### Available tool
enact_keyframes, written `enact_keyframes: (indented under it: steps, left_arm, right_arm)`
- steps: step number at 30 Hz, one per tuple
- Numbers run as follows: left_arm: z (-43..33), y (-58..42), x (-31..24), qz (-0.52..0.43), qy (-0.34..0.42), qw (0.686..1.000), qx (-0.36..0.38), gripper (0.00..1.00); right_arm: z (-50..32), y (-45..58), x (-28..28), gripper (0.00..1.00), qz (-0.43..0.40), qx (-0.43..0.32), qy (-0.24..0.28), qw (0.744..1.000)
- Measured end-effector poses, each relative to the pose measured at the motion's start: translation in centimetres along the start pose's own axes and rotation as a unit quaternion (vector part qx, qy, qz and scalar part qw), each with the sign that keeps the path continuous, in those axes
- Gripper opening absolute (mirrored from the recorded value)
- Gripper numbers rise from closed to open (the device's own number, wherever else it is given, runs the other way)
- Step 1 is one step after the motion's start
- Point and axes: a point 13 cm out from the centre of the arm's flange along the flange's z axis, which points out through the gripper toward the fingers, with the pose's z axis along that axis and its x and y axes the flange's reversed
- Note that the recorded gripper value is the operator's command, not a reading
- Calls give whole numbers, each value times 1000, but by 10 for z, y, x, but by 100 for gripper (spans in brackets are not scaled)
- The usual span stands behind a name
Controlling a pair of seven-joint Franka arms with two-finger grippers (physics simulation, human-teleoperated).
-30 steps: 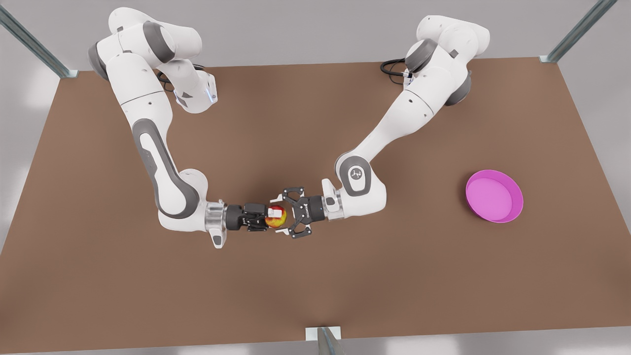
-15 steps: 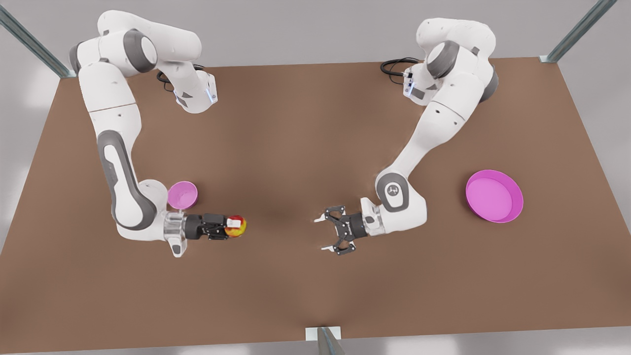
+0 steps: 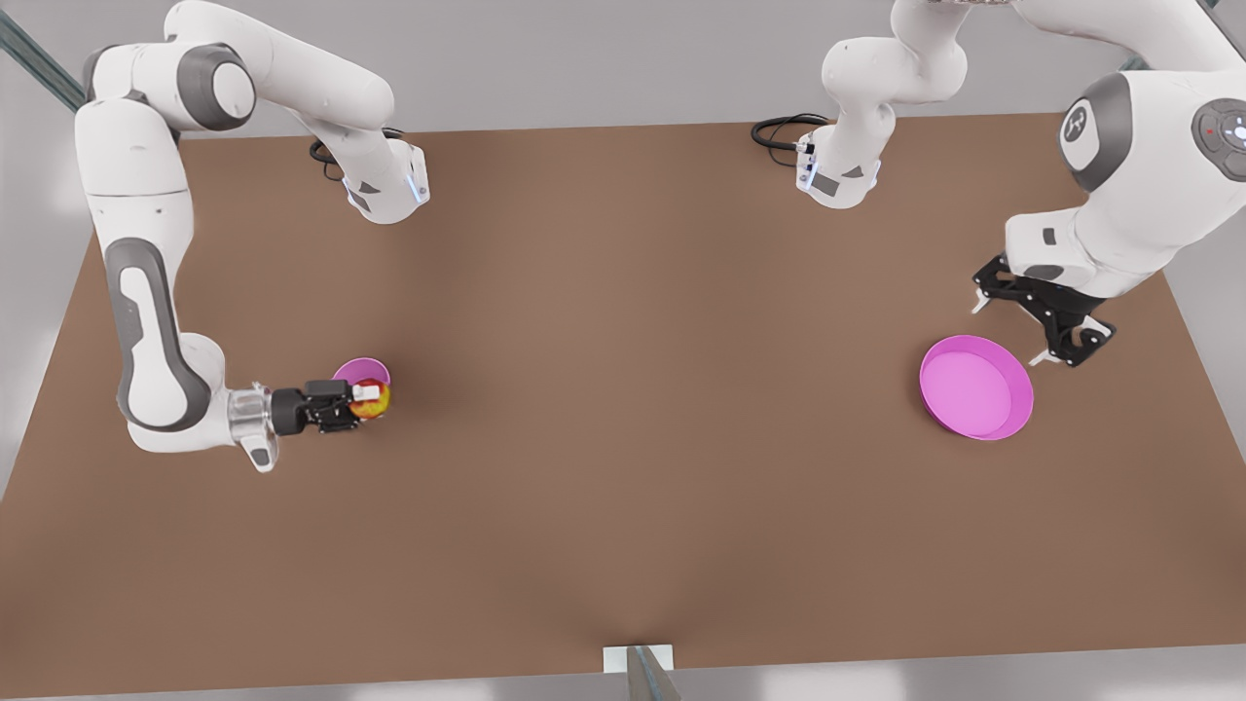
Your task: Use the left arm to pick up the apple from the plate, transfer it to the gripper of the right arm, and then use the right arm to place it into the bowl
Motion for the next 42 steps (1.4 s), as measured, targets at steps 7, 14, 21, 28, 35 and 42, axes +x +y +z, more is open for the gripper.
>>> enact_keyframes:
  steps: [7,14,21,28,35,42]
  left_arm:
    - [19,-3,4,-145,33,989,25,100]
    - [22,-8,9,-241,45,969,30,100]
    - [21,-9,11,-307,50,950,29,100]
    - [21,-10,10,-348,52,936,28,100]
    - [21,-11,11,-377,54,924,27,100]
    - [21,-11,11,-396,54,916,26,100]
  right_arm:
    - [-16,-19,29,71,-6,51,60,997]
    - [-26,-36,48,71,-10,102,118,988]
    - [-37,-55,61,72,-8,143,155,977]
    - [-45,-75,71,73,-2,165,170,971]
    - [-51,-94,77,76,0,188,183,965]
    - [-57,-104,79,100,-2,208,190,960]
